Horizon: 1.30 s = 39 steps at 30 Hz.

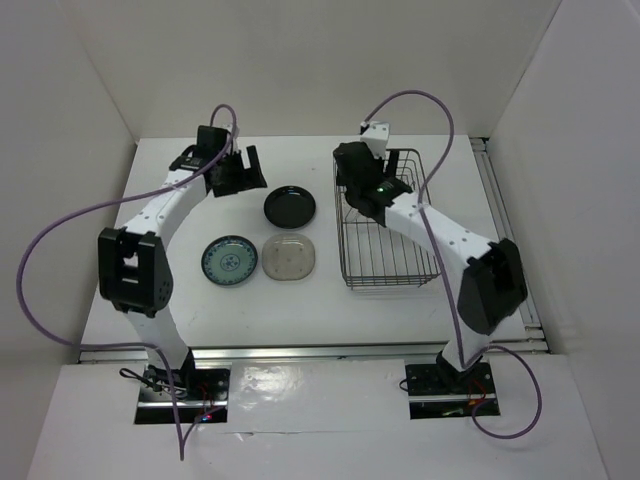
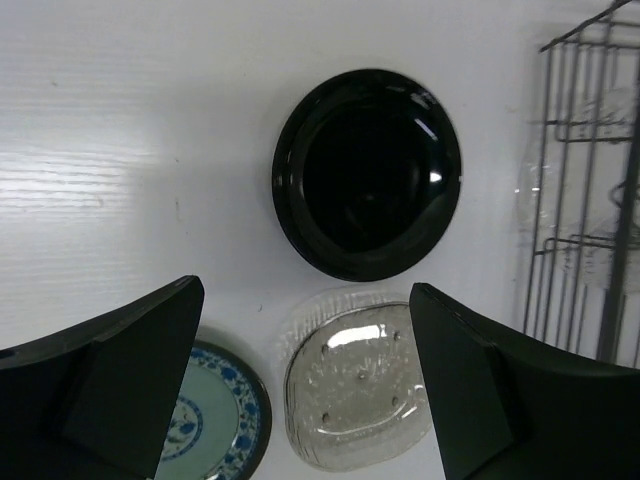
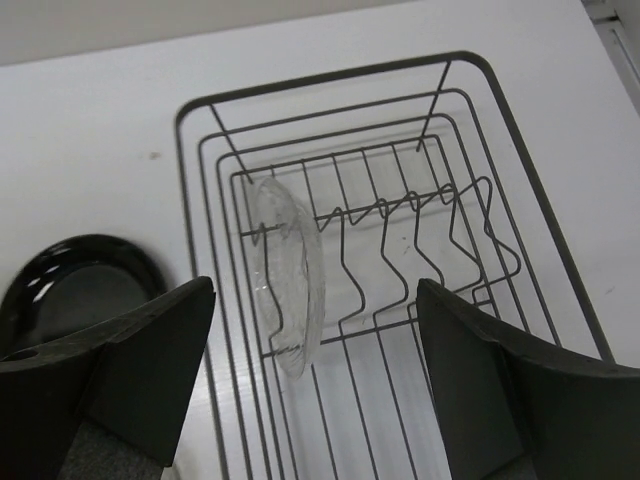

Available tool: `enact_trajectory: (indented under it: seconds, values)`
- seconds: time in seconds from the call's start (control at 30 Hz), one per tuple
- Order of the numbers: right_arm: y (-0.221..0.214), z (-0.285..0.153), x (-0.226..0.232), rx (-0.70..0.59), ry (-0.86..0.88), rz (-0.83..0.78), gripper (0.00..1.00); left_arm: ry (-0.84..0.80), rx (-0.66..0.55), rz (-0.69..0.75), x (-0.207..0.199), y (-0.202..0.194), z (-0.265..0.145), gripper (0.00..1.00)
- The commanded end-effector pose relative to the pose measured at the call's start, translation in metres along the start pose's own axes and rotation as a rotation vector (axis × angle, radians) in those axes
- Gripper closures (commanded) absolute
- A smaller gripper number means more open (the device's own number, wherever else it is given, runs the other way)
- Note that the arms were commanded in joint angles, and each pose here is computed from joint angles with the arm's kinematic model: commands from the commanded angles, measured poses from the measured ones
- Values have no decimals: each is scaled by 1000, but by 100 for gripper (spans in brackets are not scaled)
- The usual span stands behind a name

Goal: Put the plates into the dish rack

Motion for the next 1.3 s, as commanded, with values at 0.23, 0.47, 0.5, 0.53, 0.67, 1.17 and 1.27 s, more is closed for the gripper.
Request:
enact_trajectory:
  seconds: [0.23, 0.47, 0.5, 0.53, 0.67, 1.17, 1.27]
  values:
    - [38, -70, 7, -136, 358, 75, 11, -55, 168, -55, 9, -37, 88, 3]
    - [36, -73, 9, -144, 392, 83, 11, -28, 205, -63, 19, -50, 105, 7]
    - [36, -73, 9, -144, 392, 83, 11, -28, 206, -63, 19, -50, 105, 7]
    - [36, -74, 11, -141, 402, 82, 11, -24, 214, -65, 21, -53, 108, 7]
    - [33, -75, 12, -144, 414, 84, 11, -9, 220, -66, 25, -56, 114, 12]
    - [13, -78, 5, -133, 433, 87, 11, 49, 262, -32, 20, -81, 140, 33]
    - [5, -76, 4, -119, 429, 76, 11, 73, 265, -22, 19, -82, 141, 38]
Point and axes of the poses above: each gripper's point midway between its finger pads, its own z axis out along the fingers, its own x axis along the line the jaws close on, y = z × x, the point moved 1 cm from there along -z, back along the fingers, and after that the axes turned 3 degrees about -z, right-handed, at the moved point
